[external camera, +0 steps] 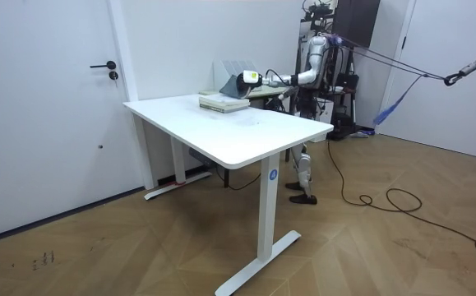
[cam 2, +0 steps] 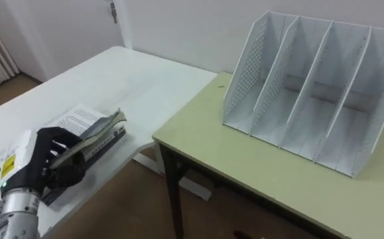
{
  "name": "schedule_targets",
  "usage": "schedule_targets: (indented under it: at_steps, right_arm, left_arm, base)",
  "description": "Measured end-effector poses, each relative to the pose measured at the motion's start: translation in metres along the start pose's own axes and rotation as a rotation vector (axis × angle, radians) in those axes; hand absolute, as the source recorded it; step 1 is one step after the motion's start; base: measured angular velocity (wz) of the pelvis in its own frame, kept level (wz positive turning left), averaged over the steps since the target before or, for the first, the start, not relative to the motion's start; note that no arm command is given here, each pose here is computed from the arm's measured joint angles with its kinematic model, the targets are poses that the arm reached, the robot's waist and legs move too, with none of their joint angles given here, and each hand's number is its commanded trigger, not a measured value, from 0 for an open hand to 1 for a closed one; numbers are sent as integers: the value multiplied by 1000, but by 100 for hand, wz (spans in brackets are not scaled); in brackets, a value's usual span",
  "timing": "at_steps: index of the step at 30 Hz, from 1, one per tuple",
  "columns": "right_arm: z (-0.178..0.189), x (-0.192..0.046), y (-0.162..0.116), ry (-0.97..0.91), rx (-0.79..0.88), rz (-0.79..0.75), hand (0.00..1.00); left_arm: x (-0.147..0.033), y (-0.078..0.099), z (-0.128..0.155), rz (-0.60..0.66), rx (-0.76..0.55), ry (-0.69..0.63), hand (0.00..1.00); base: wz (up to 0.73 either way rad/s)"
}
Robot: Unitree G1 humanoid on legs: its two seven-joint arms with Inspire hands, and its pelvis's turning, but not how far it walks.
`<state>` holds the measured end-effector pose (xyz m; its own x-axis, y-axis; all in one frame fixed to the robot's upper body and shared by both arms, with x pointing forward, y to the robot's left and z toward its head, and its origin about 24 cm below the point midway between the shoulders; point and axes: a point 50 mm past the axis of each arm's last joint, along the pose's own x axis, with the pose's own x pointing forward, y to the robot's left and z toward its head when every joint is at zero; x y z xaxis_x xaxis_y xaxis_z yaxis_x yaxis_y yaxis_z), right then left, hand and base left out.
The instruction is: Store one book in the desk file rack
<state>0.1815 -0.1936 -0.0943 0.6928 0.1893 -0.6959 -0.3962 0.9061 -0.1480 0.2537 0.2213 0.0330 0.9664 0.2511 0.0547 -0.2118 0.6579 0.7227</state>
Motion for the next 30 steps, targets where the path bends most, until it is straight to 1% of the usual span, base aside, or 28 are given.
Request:
schedule_targets:
  at_steps: [3, 5, 8, 10, 12, 14, 15, 17, 18, 20, 21, 23, 26, 30]
  right_arm:
    - [17, -3, 0, -89, 12, 33, 0]
    - [27, -5, 0, -142, 37, 60, 0]
    - [33, -5, 1, -178, 50, 94, 0]
    - [39, -7, 3, -214, 73, 134, 0]
    - [43, -8, 4, -244, 116, 162, 0]
    - [49, -10, 3, -290, 169, 200, 0]
    - [51, -11, 3, -303, 178, 210, 0]
    - [57, -13, 1, -342, 195, 245, 0]
    - [59, -14, 1, -356, 204, 256, 0]
    - [72, -20, -1, -436, 244, 308, 0]
    - [76, -22, -1, -460, 257, 322, 0]
    - [91, -31, -5, -556, 295, 366, 0]
    - [107, -43, -13, -669, 317, 393, 0]
    - [115, -52, -25, -758, 399, 405, 0]
  left_arm:
    - [-3, 3, 5, -3, -93, -22, 100]
    - [-2, 5, 11, -29, -190, -34, 100]
    - [-2, 5, 16, -68, -294, -44, 100]
    - [-2, 3, 19, -132, -432, -36, 100]
    - [-3, 1, 19, -175, -498, -32, 100]
    - [-4, -3, 22, -238, -605, -32, 100]
    - [-4, -3, 22, -254, -639, -32, 100]
    - [-5, -5, 25, -312, -765, -39, 100]
    - [-5, -5, 25, -325, -792, -41, 100]
    - [-6, -6, 27, -374, -907, -49, 100]
    - [-7, -6, 28, -386, -932, -54, 100]
    - [-8, -6, 32, -450, -1037, -84, 100]
    - [-9, -2, 36, -516, -1105, -134, 100]
    - [-11, -1, 40, -592, -1163, -184, 100]
  base:
    - [9]
    - [8]
    - [4]
    - [2]
    - [4]
    - [0]
    - [0]
    - [-2]
    - [-8]
    - [-7]
    - [0]
    - [0]
    - [0]
    - [-3]
